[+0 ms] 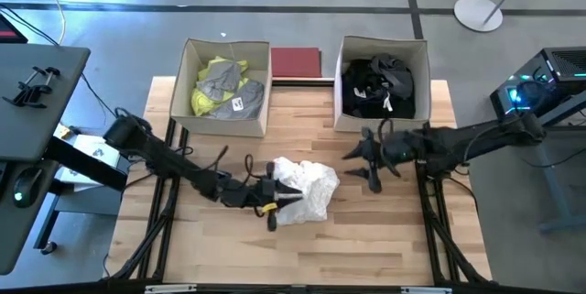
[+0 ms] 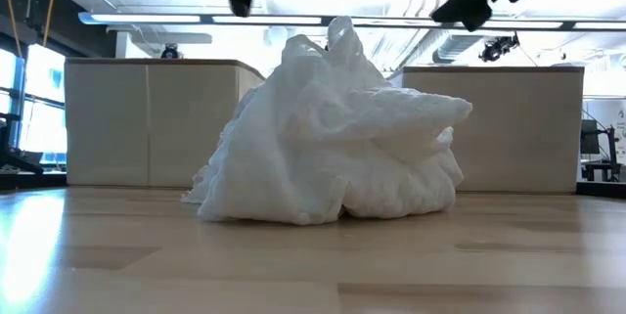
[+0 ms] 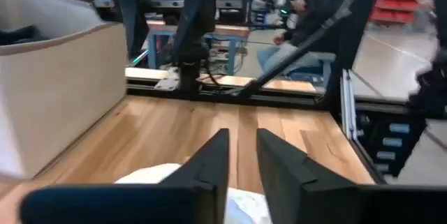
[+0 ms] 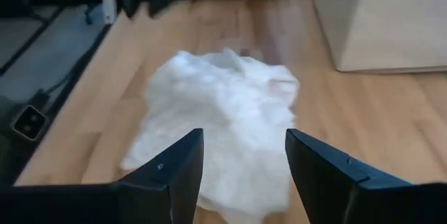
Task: Sort clothes
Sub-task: Put the white blouse into the left brown laundry organizer
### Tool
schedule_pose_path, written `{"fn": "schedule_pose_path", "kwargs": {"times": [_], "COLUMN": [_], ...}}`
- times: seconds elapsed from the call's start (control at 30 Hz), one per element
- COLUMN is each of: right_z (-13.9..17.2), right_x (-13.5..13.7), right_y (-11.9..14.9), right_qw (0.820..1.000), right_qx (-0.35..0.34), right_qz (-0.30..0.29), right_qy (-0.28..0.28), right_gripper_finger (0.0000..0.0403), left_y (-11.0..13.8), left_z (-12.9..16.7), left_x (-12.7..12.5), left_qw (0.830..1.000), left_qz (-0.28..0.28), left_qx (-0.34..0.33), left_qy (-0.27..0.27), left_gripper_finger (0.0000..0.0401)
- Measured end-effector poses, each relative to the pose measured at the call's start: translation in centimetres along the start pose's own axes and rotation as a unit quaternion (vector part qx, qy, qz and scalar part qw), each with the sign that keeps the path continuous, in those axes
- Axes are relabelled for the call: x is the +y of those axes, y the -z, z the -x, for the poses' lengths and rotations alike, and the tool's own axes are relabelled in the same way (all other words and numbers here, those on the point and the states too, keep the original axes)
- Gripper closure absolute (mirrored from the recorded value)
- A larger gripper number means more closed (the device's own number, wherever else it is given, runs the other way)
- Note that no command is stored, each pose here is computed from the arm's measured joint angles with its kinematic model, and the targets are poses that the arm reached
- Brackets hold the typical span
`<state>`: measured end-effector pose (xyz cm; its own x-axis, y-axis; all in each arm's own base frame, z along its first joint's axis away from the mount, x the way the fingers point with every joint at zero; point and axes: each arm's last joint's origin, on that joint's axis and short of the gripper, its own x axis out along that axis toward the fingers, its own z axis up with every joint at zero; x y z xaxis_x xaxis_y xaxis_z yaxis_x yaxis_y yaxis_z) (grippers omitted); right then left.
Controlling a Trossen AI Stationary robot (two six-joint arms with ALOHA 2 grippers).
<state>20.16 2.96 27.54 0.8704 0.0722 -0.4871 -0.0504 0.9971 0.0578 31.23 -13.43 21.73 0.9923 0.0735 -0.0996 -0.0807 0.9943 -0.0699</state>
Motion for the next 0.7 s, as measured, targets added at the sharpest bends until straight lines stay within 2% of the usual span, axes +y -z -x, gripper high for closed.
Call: {"fn": "schedule_pose_path", "kwargs": {"times": [0.1,0.2,0.3,0.4,0.57,0.7], "right_z": [-0.6,-1.0,-1.3,-1.5,-1.5,-1.4], "right_x": [1.4,2.4,3.0,3.4,3.8,4.2], "right_y": [1.2,2.4,3.3,4.0,4.5,4.5], "right_qw": [1.000,0.999,0.999,0.998,0.996,0.996], "right_qx": [-0.016,-0.029,-0.050,-0.062,-0.062,-0.071], "right_qz": [-0.001,-0.005,-0.013,-0.027,-0.051,-0.052], "right_qy": [-0.011,-0.013,-0.010,-0.015,-0.027,-0.020], "right_gripper_finger": [0.0208,0.0208,0.0208,0.0208,0.0208,0.0208], "left_y": [0.9,1.6,3.0,5.1,9.6,11.9], "left_z": [-1.1,-2.1,-2.9,-3.4,-3.8,-4.1], "left_x": [0.6,2.0,3.6,4.7,5.6,5.5], "left_qw": [1.000,0.999,0.997,0.990,0.967,0.958], "left_qz": [-0.021,-0.022,-0.017,0.014,0.051,0.048], "left_qx": [-0.004,0.008,0.055,0.126,0.244,0.276], "left_qy": [0.000,-0.026,-0.052,-0.056,-0.057,-0.068], "left_gripper_finger": [0.0295,0.0240,0.0186,0.0146,0.0132,0.0164]}}
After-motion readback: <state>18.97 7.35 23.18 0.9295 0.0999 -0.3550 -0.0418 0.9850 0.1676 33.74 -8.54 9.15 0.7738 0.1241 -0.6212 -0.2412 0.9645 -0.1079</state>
